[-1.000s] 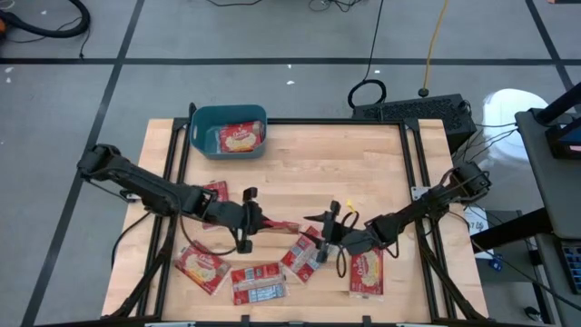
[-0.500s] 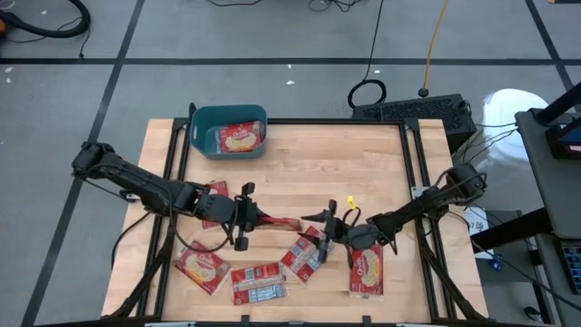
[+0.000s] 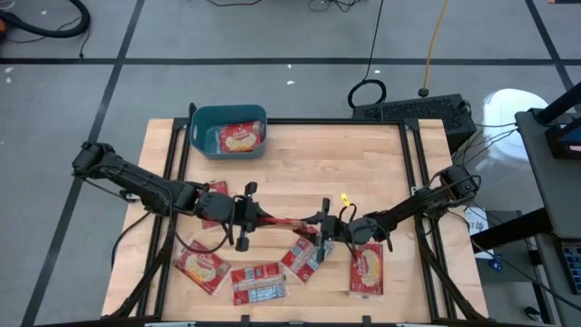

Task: Sort popcorn bags into baskets
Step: Put the red popcorn bag into the blue bin

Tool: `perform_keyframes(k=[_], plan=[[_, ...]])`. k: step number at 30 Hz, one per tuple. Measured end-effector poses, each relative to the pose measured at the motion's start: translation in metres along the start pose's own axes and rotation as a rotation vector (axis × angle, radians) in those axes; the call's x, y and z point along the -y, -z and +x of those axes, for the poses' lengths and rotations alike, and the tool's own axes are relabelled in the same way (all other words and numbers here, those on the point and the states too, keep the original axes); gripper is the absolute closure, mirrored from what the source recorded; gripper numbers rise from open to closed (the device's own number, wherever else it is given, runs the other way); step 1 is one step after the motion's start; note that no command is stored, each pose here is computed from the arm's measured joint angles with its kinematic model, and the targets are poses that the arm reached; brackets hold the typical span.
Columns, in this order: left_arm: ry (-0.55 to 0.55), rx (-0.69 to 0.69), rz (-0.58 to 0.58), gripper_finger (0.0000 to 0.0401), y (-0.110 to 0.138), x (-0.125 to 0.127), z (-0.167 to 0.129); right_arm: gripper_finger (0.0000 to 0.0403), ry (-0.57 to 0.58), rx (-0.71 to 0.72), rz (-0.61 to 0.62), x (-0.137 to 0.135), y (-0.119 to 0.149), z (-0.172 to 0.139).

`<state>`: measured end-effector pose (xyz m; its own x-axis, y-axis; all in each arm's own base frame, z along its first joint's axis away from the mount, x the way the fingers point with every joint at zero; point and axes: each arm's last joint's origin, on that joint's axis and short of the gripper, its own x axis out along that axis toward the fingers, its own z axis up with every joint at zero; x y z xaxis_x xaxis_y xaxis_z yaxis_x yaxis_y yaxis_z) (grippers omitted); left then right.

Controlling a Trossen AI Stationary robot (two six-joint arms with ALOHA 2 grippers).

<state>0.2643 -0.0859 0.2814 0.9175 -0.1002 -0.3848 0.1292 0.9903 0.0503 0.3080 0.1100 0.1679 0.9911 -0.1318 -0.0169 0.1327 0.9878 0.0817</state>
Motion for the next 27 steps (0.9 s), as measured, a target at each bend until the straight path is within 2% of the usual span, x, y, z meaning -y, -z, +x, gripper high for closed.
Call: perform_keyframes(k=[5,8,20,27], plan=[[0.008,0.005,-0.001,0.0322,-0.0005,0.0003,-0.0001,0.0365,0.002,-0.003,-0.031,0.0001,0.0003,0.0000],[0.010,0.005,-0.020,0.0316,-0.0005,0.0009,-0.0002,0.0395,0.001,-0.005,-0.038,0.0000,0.0005,0.0000],[0.025,-0.008,-0.027,0.0313,0.0010,0.0070,-0.0015,0.0400,0.002,-0.005,-0.043,-0.0001,0.0005,-0.0001],[-0.013,-0.020,-0.055,0.0313,0.0031,-0.0007,0.0047,0.0402,0.008,-0.005,-0.028,0.0007,0.0005,0.0002]])
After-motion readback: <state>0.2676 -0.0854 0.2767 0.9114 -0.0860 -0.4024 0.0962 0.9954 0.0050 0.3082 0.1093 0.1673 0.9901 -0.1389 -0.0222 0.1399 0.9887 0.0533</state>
